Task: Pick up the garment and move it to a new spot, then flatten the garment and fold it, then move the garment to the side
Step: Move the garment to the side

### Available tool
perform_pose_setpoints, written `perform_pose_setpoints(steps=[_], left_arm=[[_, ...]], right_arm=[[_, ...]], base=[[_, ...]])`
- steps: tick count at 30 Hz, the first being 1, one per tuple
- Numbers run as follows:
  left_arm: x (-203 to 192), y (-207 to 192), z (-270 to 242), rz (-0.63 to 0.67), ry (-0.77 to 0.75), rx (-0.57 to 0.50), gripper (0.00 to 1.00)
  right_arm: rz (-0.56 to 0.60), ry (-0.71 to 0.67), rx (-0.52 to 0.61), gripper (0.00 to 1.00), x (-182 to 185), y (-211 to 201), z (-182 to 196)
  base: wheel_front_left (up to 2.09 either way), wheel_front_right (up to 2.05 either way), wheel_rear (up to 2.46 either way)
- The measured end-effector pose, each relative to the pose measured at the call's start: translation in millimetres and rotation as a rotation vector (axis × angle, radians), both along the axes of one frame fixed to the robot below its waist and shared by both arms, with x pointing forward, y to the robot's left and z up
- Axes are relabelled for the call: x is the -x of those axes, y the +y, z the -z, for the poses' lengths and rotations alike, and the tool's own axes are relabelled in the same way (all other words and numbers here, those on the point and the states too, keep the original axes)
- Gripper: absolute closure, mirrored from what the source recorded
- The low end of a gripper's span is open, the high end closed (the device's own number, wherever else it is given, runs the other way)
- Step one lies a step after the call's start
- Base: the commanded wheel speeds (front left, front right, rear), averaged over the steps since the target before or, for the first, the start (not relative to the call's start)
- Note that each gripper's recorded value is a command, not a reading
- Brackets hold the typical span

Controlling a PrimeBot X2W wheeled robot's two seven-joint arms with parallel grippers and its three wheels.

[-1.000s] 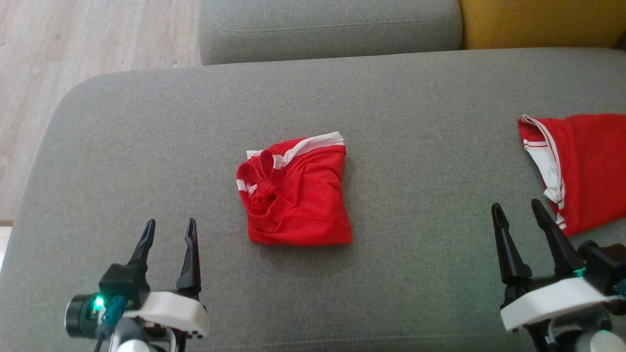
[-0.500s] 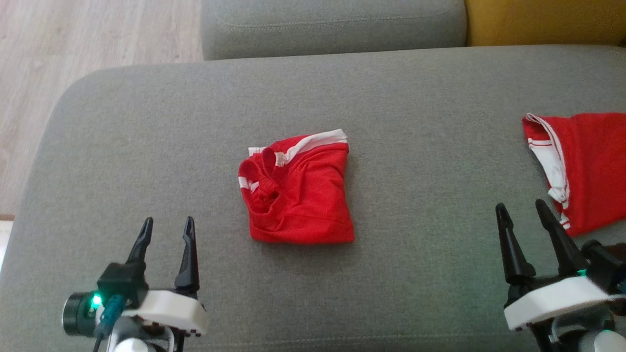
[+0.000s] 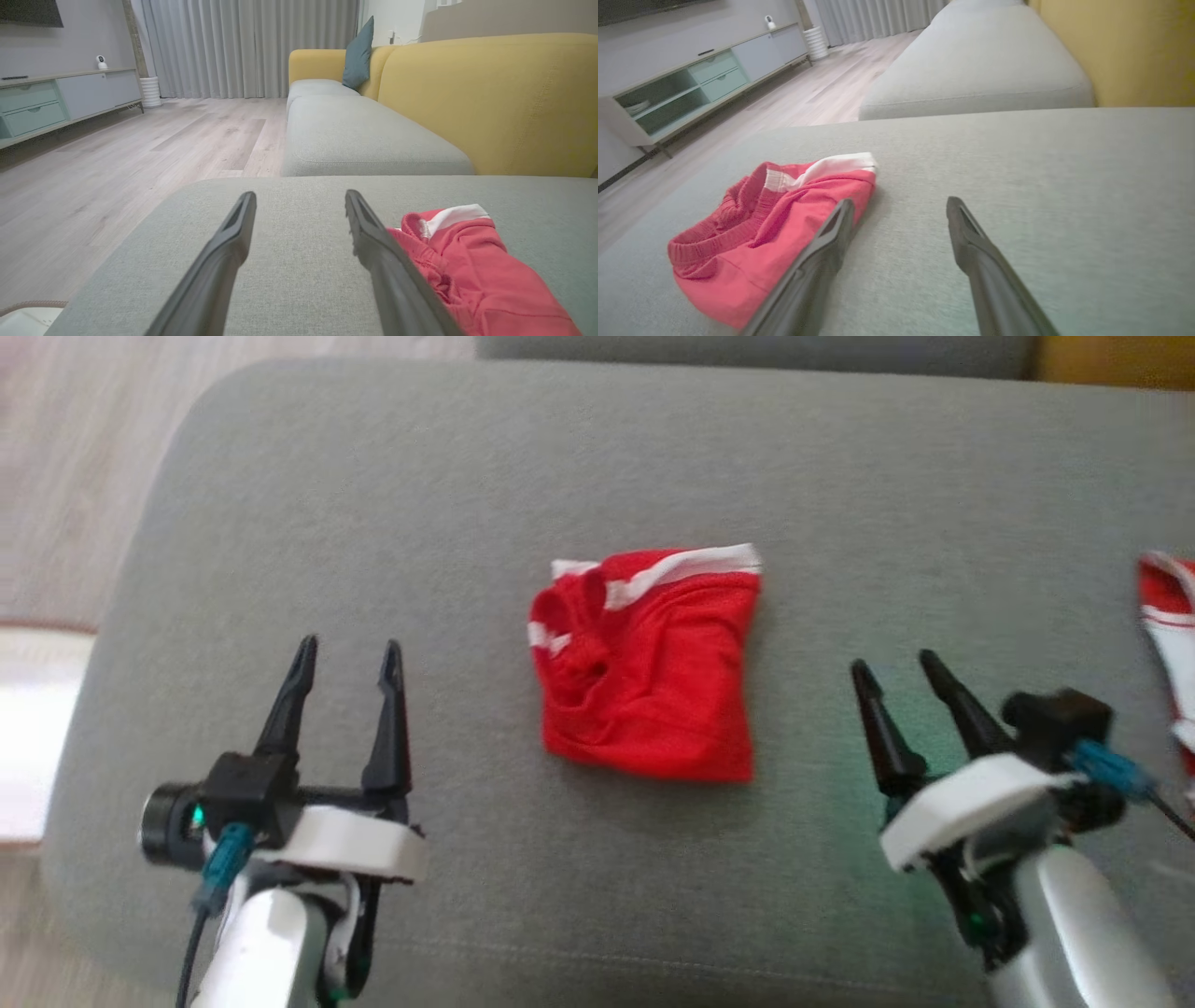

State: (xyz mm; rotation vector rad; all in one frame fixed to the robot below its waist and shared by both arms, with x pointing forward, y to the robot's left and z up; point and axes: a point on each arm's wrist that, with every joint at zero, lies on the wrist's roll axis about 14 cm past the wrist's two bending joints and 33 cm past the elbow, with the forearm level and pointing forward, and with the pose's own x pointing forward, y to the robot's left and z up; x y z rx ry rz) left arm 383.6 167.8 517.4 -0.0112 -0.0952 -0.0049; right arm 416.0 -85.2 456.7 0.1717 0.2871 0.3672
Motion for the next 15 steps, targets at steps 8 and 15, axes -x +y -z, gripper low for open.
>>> perform_pose_setpoints(steps=[8,15], left_arm=[[2,18,0,-0.067,-0.001,0.007,0.00],[9,29,3,-0.105,0.010,0.006,0.00]], right_arm=[[-0.161,0.181,-0.020,0.00,-18,68,52],[-0.250,0.372,-0.016,0.00,-6,100,88]], base=[[0.00,0.00,0.00],[0.00,0.00,0.00]])
